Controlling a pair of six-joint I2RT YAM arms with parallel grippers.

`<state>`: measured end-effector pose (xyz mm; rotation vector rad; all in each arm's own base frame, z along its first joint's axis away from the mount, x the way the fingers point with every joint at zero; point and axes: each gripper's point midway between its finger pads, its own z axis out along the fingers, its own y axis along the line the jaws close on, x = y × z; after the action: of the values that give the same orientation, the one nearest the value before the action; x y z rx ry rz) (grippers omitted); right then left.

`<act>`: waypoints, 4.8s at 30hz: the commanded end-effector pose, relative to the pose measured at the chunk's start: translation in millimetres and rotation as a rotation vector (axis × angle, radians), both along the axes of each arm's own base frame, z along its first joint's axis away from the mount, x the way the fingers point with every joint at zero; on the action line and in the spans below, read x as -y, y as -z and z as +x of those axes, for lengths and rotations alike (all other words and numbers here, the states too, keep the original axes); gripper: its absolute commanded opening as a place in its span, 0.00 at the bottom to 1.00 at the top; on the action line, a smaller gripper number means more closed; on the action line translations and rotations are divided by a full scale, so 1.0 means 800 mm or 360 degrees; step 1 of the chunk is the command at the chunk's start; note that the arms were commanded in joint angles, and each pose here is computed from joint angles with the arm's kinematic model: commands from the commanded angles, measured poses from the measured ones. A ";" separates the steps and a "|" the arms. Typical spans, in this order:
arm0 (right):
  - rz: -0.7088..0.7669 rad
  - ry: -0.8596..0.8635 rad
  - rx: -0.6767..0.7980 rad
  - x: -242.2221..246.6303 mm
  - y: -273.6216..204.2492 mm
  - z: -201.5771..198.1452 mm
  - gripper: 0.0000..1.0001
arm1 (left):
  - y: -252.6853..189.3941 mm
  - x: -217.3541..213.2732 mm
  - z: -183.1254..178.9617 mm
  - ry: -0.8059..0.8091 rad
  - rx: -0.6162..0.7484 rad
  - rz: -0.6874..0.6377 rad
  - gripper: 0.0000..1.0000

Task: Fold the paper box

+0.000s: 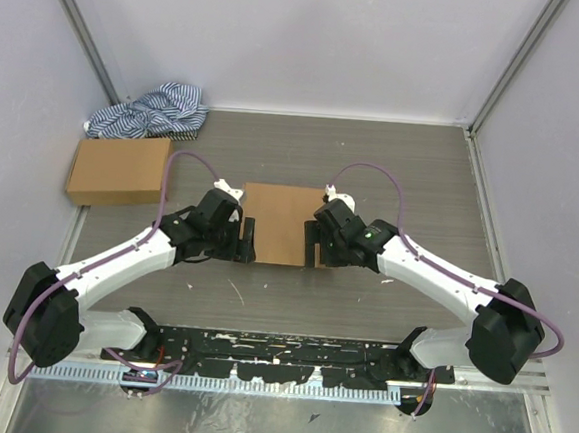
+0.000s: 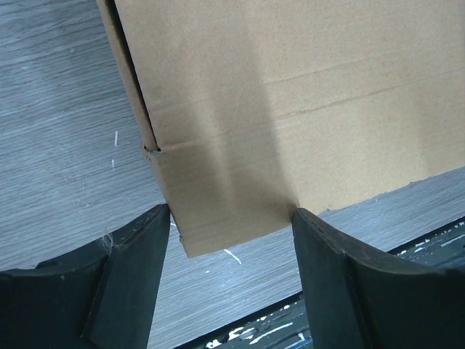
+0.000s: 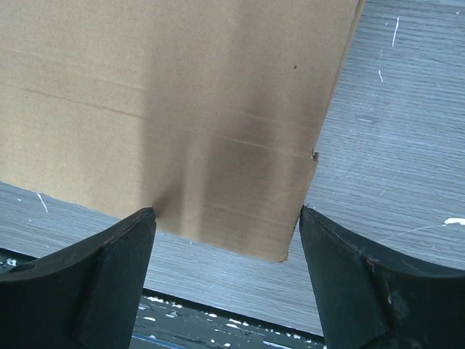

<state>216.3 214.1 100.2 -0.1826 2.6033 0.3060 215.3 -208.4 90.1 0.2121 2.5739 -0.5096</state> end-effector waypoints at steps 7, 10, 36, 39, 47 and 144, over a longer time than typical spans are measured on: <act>0.0076 -0.0047 0.0003 -0.019 -0.022 0.003 0.85 | -0.017 0.010 -0.003 -0.0003 -0.0029 -0.0057 0.73; 0.0081 -0.0051 0.0000 -0.020 -0.022 0.002 0.85 | -0.019 0.012 -0.004 0.0000 -0.0036 -0.0078 0.73; 0.0120 -0.0107 -0.0075 -0.032 -0.017 -0.005 0.85 | -0.030 0.028 -0.013 0.0022 -0.0115 -0.0191 0.70; 0.0126 -0.0120 -0.0092 -0.033 -0.016 -0.007 0.85 | -0.029 0.029 -0.015 0.0021 -0.0123 -0.0195 0.70; 0.0160 -0.0105 -0.0077 -0.035 -0.027 -0.007 0.85 | -0.032 0.029 -0.019 0.0013 -0.0132 -0.0220 0.69; 0.0084 -0.0062 -0.0090 -0.026 0.012 0.003 0.85 | -0.015 -0.019 -0.024 -0.0020 -0.0189 0.0170 0.56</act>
<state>211.9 226.4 83.2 -0.2060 2.6898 0.3580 189.9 -190.9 88.5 0.1797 2.7470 -0.4059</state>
